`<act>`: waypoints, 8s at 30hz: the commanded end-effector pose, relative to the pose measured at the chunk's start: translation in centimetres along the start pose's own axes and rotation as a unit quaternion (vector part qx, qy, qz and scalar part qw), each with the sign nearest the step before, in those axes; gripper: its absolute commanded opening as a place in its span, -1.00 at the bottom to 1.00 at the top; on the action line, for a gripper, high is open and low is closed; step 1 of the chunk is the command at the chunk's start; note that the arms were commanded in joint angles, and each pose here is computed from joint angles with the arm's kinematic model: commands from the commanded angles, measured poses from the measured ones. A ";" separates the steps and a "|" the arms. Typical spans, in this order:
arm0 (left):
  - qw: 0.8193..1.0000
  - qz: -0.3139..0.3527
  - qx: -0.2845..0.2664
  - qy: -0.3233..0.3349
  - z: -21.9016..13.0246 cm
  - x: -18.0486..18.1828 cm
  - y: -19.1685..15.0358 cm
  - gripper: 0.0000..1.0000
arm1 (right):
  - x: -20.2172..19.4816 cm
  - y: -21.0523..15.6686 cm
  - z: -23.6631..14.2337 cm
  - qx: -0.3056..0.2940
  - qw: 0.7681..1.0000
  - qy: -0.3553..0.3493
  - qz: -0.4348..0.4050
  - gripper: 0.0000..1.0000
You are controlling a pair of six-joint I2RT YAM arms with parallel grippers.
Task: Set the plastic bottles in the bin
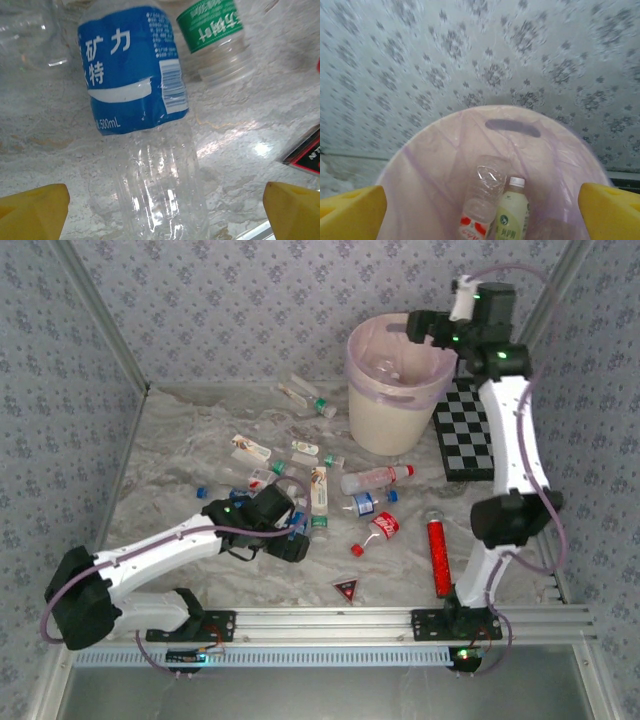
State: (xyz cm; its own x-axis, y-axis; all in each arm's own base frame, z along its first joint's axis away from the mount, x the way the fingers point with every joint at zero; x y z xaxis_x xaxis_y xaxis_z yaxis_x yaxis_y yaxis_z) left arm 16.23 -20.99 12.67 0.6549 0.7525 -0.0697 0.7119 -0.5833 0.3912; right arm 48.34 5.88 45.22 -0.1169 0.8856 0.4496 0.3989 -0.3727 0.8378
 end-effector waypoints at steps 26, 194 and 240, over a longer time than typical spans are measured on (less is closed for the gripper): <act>0.993 0.074 0.094 -0.017 6.0 -0.7 -0.7 0.56 | -2.6 -21.4 -11.7 0.174 0.980 -0.001 0.092 0.99; 0.751 -0.600 -0.265 0.079 -0.1 10.9 5.2 0.91 | -1.4 -18.5 -9.9 0.210 0.970 0.041 0.118 1.00; 0.858 -0.365 -0.328 0.149 -7.0 10.9 7.8 -0.36 | 3.6 -16.3 -12.4 0.091 0.979 0.154 0.099 0.99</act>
State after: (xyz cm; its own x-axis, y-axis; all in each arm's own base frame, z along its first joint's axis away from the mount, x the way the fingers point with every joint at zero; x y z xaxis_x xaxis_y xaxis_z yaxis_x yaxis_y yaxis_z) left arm 25.55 -13.20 17.65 -0.2828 0.8634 -0.4178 0.5460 0.5031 0.6699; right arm 30.34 11.02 34.29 -0.2063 0.6860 0.6977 0.6306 -0.4520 0.6309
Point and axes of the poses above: each hand's point on the last joint's axis, 136 mm out from that joint toward the fingers, its own z axis out along the fingers, its own x axis along the line the jaws close on, y = z × x, the point moved 3 cm from there along -z, back along the fingers, and after that the axes turned 15 degrees about z, right-handed, at the moved point
